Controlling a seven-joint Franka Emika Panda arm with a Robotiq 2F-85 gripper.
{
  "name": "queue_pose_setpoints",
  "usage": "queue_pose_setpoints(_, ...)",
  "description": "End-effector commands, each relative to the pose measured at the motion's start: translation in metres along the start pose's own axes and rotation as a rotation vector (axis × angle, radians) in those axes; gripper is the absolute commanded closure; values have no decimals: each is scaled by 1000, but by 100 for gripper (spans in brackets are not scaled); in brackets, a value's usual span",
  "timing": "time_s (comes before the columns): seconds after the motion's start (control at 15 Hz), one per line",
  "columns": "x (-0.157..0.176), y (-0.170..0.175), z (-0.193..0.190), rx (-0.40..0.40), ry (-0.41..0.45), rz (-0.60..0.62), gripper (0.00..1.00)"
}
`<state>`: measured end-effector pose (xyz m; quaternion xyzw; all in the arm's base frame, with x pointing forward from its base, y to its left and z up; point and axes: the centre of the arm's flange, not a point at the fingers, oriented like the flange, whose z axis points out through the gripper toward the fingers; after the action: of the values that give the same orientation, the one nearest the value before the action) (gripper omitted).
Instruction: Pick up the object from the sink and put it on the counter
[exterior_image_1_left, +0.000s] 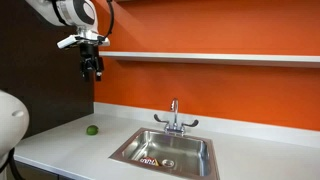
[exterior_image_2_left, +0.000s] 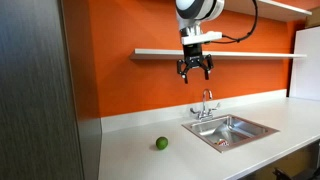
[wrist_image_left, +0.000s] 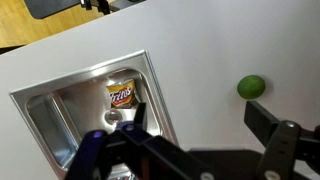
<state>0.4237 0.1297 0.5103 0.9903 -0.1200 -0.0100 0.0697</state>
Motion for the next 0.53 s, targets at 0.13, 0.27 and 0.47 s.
queue_pose_setpoints(0.13,3,2,2,4,-8,-13,0)
queue_pose_setpoints(0.27,7,7,5,2,1,-56,0)
queue_pose_setpoints(0.47,15,19,8,7,22,-141,0)
